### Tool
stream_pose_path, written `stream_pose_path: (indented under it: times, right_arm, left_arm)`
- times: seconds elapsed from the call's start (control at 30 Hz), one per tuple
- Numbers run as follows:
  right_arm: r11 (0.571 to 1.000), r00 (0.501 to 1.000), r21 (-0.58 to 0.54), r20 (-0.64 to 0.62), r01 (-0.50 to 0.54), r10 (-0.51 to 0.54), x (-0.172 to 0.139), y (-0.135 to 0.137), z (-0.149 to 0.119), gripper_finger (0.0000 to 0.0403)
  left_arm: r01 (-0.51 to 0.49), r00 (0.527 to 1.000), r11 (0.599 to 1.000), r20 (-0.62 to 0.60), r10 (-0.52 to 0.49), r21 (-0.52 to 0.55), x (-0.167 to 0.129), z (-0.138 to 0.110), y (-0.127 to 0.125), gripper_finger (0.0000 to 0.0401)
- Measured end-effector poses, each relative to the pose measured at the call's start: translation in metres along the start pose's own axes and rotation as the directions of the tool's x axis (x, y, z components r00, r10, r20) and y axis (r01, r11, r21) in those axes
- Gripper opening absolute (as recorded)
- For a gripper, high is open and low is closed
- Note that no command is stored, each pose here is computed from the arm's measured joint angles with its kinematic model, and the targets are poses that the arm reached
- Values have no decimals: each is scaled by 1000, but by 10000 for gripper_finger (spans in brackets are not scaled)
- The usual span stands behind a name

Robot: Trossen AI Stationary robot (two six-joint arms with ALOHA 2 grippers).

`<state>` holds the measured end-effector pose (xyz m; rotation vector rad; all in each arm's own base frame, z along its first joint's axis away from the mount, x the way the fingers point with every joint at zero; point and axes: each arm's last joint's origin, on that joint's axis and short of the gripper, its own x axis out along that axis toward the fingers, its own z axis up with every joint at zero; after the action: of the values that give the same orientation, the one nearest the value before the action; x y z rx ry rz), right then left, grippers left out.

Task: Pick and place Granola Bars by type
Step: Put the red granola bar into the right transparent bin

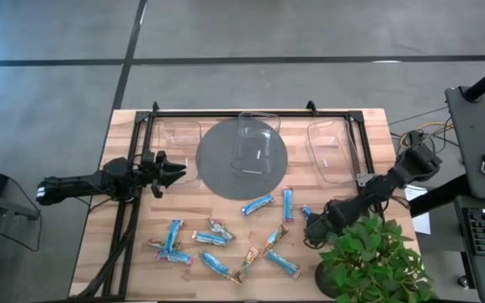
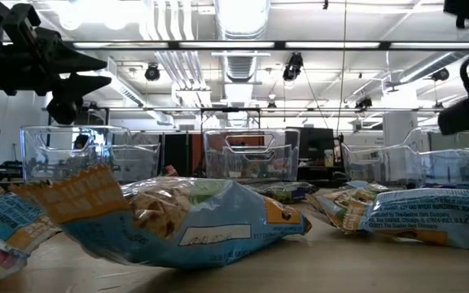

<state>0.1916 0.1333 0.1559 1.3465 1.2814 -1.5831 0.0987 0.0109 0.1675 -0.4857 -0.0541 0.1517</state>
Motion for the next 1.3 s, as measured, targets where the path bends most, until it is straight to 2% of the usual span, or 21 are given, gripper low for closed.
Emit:
stream_pose_path:
  times: [0.17,0.37,0.5,0.7,0.87,1.0,1.07,1.13,1.2,1.27,1.3]
  right_arm:
    - [999,1000,30,11,18,-18,15,1,6,262]
    - [1000,1000,25,16,6,-6,20,-1,11,223]
    - [1000,999,-3,48,-22,22,19,-2,13,174]
    - [997,998,-66,47,-28,31,16,-1,12,78]
    - [965,987,-212,-14,-157,158,-13,4,-2,28]
    - [886,930,-293,-35,-358,365,-53,6,-9,20]
    - [840,885,-313,0,-443,467,-73,4,-8,23]
    - [817,839,-307,94,-488,536,-95,-2,-2,29]
    - [854,824,-274,251,-443,508,-111,-13,12,32]
    - [913,813,-220,418,-343,406,-125,-23,30,32]
    - [919,802,-202,449,-338,393,-130,-23,35,32]
  left_arm:
    - [0,1000,1000,0,0,0,0,0,0,122]
    - [0,1000,1000,0,0,0,0,0,0,122]
    - [-1,1000,1000,0,1,0,0,0,0,122]
    - [0,1000,1000,0,0,0,0,0,0,122]
    - [0,1000,1000,0,0,0,0,0,0,122]
    - [0,1000,1000,0,0,0,0,0,0,122]
    - [0,1000,1000,0,0,0,0,0,0,122]
    - [0,1000,1000,0,0,0,0,0,0,122]
    - [0,1000,1000,0,0,0,0,0,0,122]
    - [0,1000,1000,0,0,0,0,0,0,122]
    - [0,1000,1000,0,0,0,0,0,0,122]
